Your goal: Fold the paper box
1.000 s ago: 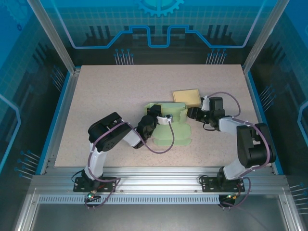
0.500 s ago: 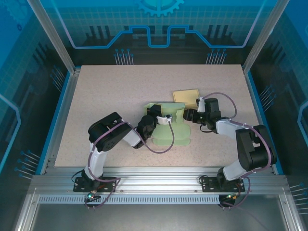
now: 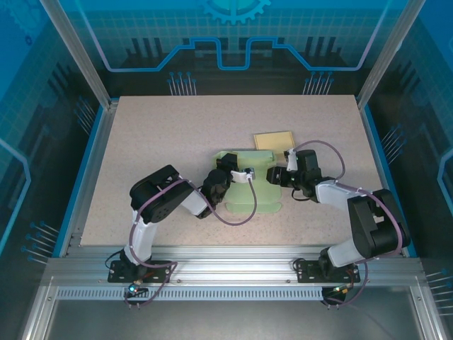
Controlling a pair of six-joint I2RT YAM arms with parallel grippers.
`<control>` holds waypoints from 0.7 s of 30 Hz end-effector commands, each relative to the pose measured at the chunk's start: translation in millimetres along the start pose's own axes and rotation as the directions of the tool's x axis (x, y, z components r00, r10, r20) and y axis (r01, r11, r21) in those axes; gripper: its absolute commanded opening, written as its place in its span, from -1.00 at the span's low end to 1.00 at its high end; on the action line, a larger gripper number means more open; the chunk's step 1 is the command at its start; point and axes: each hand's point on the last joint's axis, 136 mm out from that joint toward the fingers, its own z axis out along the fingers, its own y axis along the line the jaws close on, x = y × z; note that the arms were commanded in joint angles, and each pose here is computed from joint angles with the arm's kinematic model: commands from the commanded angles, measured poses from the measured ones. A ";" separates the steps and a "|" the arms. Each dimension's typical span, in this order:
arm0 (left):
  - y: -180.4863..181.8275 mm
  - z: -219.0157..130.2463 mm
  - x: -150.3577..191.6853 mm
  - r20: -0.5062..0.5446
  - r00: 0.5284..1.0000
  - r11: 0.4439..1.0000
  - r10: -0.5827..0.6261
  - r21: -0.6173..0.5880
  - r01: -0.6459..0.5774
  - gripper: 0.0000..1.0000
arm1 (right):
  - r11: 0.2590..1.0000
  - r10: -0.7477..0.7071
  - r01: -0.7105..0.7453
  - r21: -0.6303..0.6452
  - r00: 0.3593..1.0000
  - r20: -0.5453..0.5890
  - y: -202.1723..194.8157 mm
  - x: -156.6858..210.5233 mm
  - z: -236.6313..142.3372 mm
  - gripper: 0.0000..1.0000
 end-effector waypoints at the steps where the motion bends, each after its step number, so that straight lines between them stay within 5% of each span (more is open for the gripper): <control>1: 0.7 3.7 -6.1 0.025 1.000 1.000 -0.009 -0.013 0.009 -0.81 | 0.999 -0.041 0.041 0.032 0.999 0.009 -1.1 -6.0 0.4 0.13; 21: -1.6 0.5 -10.5 0.053 0.998 1.000 -0.021 0.012 0.021 -0.81 | 0.977 -0.138 0.125 0.174 0.988 0.063 -11.5 -41.9 31.6 0.05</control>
